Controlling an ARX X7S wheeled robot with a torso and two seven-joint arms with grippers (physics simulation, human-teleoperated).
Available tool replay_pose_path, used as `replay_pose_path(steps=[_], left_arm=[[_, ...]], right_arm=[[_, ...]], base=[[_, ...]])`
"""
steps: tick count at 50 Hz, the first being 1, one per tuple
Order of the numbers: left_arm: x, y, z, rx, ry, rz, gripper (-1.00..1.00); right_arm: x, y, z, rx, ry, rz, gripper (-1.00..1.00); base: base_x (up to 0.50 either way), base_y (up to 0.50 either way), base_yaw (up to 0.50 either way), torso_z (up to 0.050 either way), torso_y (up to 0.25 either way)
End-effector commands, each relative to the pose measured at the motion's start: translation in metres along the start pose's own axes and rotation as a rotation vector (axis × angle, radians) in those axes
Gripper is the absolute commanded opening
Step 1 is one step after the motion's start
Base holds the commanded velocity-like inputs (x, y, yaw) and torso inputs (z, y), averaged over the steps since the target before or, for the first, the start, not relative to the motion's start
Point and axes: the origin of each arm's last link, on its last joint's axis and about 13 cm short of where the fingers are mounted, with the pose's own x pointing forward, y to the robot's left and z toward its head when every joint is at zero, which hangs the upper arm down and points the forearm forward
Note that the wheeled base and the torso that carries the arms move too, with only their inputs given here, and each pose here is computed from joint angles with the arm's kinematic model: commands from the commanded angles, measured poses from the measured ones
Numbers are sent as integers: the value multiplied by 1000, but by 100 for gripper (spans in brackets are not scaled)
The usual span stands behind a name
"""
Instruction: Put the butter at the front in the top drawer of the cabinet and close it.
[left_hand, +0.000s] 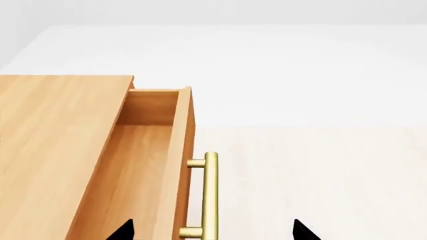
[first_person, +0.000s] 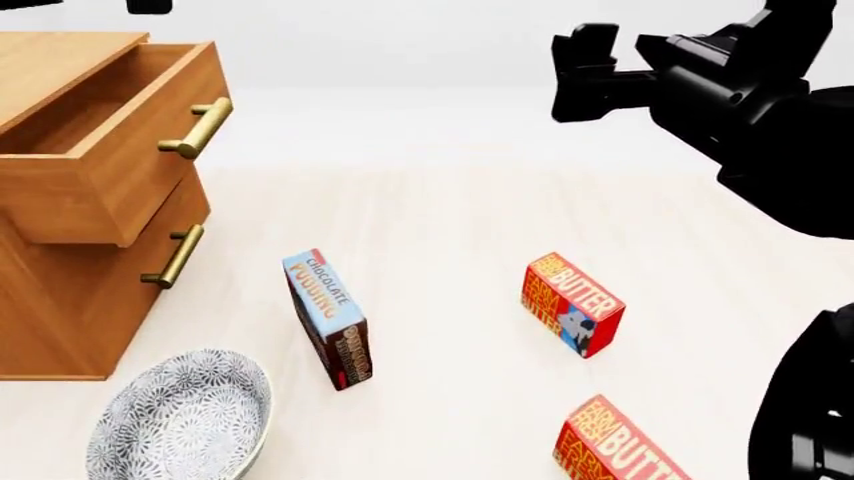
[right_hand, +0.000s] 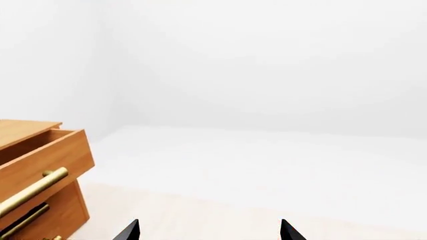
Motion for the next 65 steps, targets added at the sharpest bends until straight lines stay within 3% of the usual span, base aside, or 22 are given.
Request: replay_pose_path(steps=[1,13,30,53,65], left_arm=[[20,-1,-12,-55,9,72,100],[33,-5,-17,-48,-8,159,100],[44,-11,-28,49,82,177,100],[56,-7,-42,36,141,178,100],[52,-2,-40,13,122,202,100]], right_arm=[[3,-1,-5,8,9,5,100],[5,-2,-9,20,11,9,100],[1,-5,-13,36,7,4,100],[-2,-2,-12,39,1,14,100],[-3,1,-7,31,-2,17,100]], base=[[0,0,0,0,0],[0,0,0,0,0],[0,0,0,0,0],[0,0,0,0,0],[0,0,0,0,0]])
